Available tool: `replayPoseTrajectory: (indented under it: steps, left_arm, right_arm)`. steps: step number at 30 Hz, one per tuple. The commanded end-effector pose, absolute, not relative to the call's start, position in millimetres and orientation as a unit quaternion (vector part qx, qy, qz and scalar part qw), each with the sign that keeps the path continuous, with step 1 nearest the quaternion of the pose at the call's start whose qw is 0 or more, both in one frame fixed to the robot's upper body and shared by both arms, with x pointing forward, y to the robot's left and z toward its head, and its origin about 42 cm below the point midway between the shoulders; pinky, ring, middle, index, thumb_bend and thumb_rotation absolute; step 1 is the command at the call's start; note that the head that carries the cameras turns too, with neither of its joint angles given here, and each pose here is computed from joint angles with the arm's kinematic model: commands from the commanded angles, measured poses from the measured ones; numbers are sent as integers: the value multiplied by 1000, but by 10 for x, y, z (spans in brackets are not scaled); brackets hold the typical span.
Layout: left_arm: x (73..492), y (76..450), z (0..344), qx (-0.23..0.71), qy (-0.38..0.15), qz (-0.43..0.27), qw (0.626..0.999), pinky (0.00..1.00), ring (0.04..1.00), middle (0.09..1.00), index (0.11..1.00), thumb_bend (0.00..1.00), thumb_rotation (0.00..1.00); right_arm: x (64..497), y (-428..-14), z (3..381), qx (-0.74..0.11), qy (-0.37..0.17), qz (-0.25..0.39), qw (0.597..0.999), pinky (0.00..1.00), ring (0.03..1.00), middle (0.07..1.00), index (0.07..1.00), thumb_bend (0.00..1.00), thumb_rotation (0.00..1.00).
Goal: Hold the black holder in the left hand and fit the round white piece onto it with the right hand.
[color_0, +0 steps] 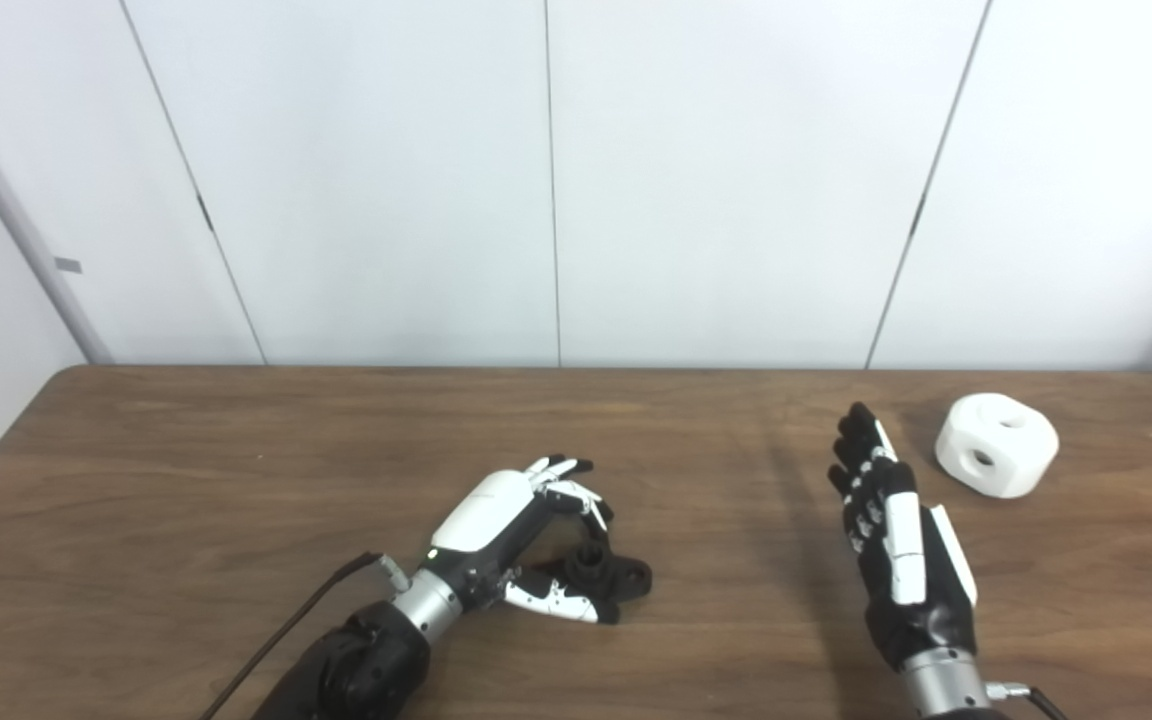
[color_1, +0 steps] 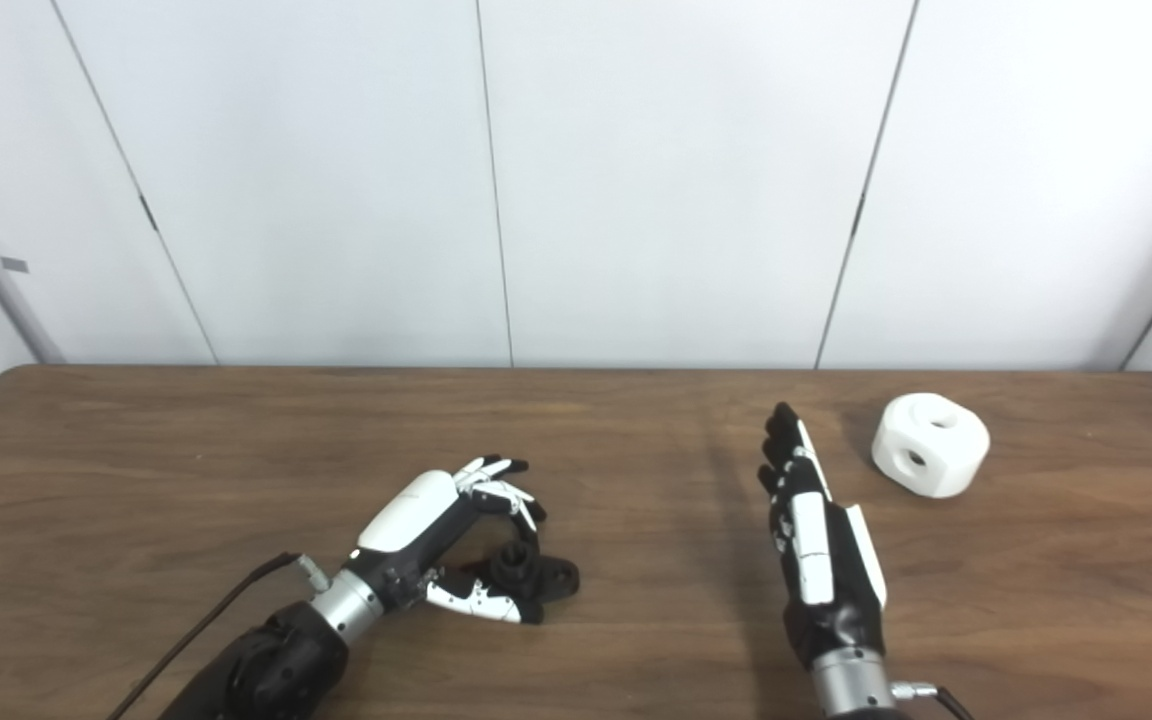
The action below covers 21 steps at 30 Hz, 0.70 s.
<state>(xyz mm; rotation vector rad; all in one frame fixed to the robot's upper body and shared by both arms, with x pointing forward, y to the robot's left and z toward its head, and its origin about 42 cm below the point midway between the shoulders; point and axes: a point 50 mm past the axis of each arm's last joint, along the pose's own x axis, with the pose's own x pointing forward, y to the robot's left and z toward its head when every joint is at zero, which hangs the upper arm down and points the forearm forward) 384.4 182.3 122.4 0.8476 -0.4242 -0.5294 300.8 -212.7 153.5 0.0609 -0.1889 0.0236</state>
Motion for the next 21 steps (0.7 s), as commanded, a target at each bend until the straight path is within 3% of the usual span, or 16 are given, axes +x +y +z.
replayPoseTrajectory:
  steps: [1,15,18,21]
  left_arm:
    - [3691,1699,1049,375,-190,-258,870,1000,944,723,481,523,54]
    - [3654,1713,968,361,-173,-266,877,1000,945,728,481,523,53]
    - [3662,1722,975,357,-174,-267,878,1000,941,726,481,523,53]
    - [3662,1723,988,356,-175,-268,878,1000,939,724,481,523,53]
  right_arm:
    - [3037,-2064,1757,33,-141,17,989,985,993,984,967,569,1000]
    - [2996,-1978,1910,19,-168,28,985,954,982,969,949,616,1000]
    - [2969,-2014,2031,-26,-185,15,982,924,978,961,939,532,995]
    - [2923,-2089,2156,-89,-197,-18,976,872,954,945,906,483,776]
